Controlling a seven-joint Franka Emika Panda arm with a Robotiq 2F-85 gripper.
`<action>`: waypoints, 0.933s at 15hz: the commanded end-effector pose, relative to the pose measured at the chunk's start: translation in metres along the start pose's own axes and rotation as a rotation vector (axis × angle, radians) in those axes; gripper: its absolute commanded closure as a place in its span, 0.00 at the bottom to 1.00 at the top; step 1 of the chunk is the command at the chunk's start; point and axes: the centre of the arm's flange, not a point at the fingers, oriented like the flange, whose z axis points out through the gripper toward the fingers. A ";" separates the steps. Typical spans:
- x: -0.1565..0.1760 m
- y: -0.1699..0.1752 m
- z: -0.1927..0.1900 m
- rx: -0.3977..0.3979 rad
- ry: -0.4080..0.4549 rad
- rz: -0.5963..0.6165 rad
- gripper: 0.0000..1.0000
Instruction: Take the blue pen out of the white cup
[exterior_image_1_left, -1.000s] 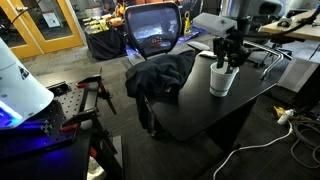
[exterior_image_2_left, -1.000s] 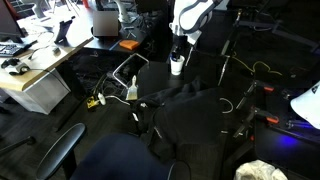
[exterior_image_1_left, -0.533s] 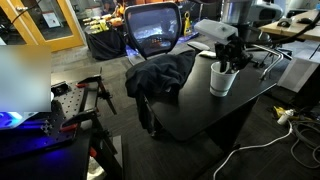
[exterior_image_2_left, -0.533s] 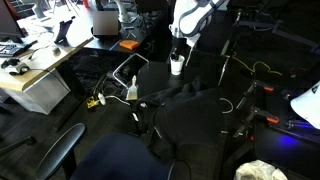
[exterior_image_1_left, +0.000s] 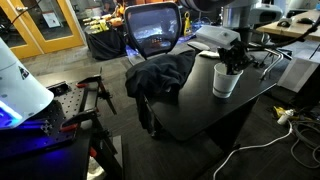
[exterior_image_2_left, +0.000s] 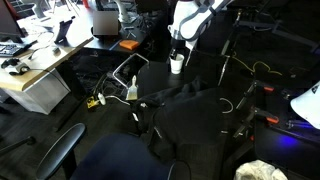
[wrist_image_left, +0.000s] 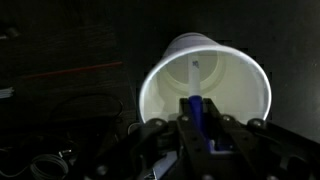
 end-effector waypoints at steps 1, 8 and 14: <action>-0.008 -0.007 -0.006 -0.024 0.026 0.006 0.96; -0.036 -0.024 -0.040 -0.054 0.118 0.044 0.96; -0.060 -0.032 -0.090 -0.122 0.228 0.088 0.96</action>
